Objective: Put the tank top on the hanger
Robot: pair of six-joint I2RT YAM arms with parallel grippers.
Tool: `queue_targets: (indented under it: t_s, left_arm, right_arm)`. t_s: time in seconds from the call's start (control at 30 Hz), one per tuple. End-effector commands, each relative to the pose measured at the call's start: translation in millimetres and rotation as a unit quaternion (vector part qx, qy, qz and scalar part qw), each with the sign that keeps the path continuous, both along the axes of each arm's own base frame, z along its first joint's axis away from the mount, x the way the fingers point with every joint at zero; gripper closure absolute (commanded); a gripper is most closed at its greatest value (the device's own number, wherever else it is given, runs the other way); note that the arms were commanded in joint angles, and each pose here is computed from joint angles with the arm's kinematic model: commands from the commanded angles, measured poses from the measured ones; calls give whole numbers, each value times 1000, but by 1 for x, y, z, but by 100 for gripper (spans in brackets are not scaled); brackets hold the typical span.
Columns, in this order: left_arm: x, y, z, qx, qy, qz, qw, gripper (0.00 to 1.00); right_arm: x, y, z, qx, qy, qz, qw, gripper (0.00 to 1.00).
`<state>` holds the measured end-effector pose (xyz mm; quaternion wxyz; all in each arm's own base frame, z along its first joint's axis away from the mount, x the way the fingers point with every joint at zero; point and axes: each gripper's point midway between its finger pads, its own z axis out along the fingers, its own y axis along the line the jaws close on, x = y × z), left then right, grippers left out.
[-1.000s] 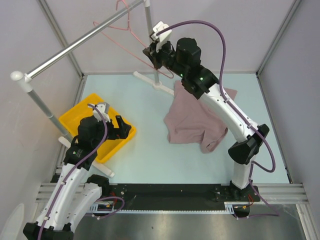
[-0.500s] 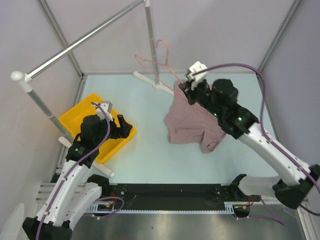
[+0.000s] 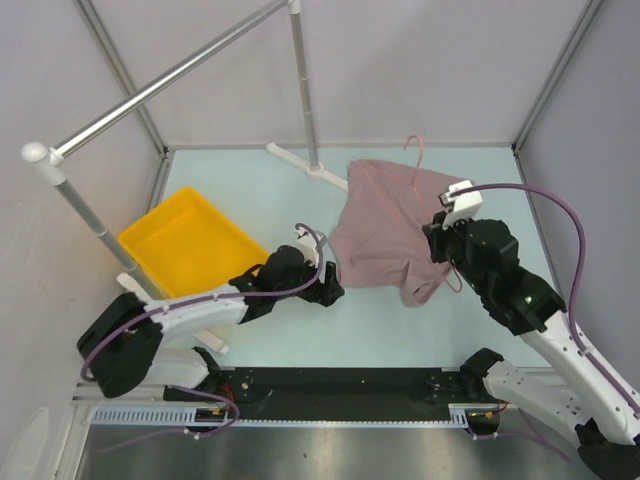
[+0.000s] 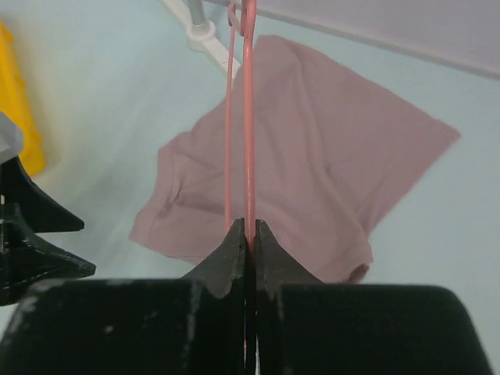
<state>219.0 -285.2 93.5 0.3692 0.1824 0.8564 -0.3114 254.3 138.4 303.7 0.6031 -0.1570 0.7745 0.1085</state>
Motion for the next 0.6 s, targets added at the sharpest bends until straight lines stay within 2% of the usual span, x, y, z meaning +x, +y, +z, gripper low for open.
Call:
queue_targets:
  t_s: [0.0,0.17,0.57]
  left_arm:
    - [26,-45,26,-71,-33,-16,997,24]
    - [41,-65,4,-53,-8,-17,998,27]
    - [59,-66,-30,2,17,15,1000,37]
  right_arm:
    - [-14,-25,18,61,-11,-42,997,100]
    - [-15,-29,8,55,-2,-44,997,100]
    - [-16,-31,-3,56,7,-43,998,100]
